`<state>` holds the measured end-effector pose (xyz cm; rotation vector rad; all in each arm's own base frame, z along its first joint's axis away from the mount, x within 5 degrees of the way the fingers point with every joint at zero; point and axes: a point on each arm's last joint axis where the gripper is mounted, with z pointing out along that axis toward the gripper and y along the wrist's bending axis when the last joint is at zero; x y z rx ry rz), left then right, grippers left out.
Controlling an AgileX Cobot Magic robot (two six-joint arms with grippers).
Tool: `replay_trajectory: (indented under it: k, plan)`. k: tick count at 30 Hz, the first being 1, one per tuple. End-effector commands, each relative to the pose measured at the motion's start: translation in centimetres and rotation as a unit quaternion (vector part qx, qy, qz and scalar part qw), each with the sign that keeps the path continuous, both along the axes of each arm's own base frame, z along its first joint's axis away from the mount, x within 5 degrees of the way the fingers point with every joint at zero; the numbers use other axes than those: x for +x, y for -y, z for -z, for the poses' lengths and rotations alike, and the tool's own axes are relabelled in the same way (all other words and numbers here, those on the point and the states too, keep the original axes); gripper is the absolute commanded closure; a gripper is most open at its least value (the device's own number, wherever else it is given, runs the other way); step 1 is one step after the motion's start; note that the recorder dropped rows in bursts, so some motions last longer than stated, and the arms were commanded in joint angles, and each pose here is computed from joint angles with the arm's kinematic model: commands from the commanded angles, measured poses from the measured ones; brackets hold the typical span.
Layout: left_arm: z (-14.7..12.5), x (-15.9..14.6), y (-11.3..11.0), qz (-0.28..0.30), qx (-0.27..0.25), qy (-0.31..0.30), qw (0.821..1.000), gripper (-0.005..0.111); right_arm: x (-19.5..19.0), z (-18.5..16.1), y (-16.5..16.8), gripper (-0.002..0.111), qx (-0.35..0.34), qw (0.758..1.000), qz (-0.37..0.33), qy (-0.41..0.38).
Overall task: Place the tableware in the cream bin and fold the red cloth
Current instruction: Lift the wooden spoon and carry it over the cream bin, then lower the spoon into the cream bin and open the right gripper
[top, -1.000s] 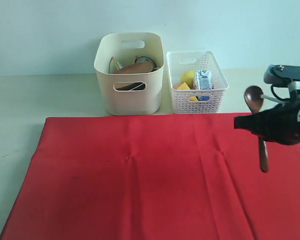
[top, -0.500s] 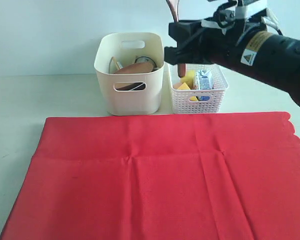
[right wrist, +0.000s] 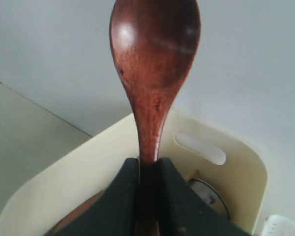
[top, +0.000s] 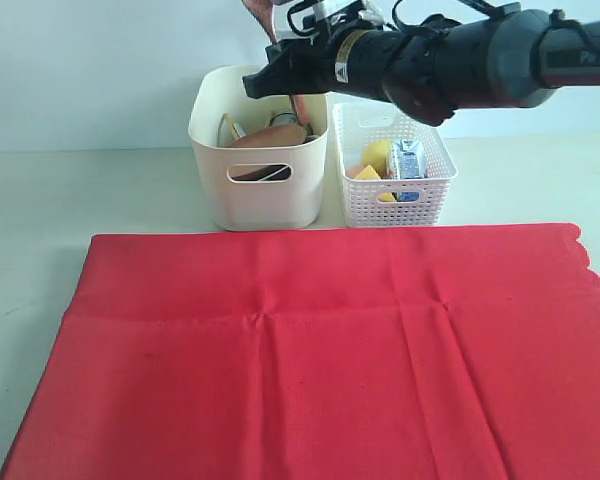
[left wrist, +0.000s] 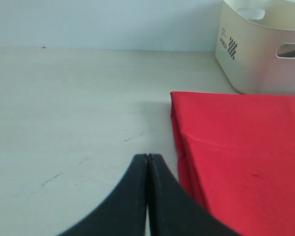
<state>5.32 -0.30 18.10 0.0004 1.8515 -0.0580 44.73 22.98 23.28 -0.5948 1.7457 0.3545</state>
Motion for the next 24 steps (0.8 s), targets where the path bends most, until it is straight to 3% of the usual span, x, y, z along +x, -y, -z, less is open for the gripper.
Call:
replay_trajectory:
  k: [1,15,18,24]
  plan:
    - [0.0,0.0,0.0,0.002,0.0,0.008,1.0,0.107,1.1,1.8,-0.5,0.108,-0.012,1.0,0.003,-0.011]
    - [0.0,0.0,0.0,0.002,0.0,0.008,1.0,0.107,1.5,4.3,0.3,0.106,-0.069,0.994,0.043,-0.07]
    - [0.0,0.0,0.0,0.002,0.0,0.008,1.0,0.107,1.5,4.5,0.5,0.096,-0.079,0.992,0.052,-0.081]
    - [0.0,0.0,0.0,0.002,0.0,0.008,1.0,0.107,1.3,4.1,0.8,0.064,-0.081,0.991,0.064,-0.09]
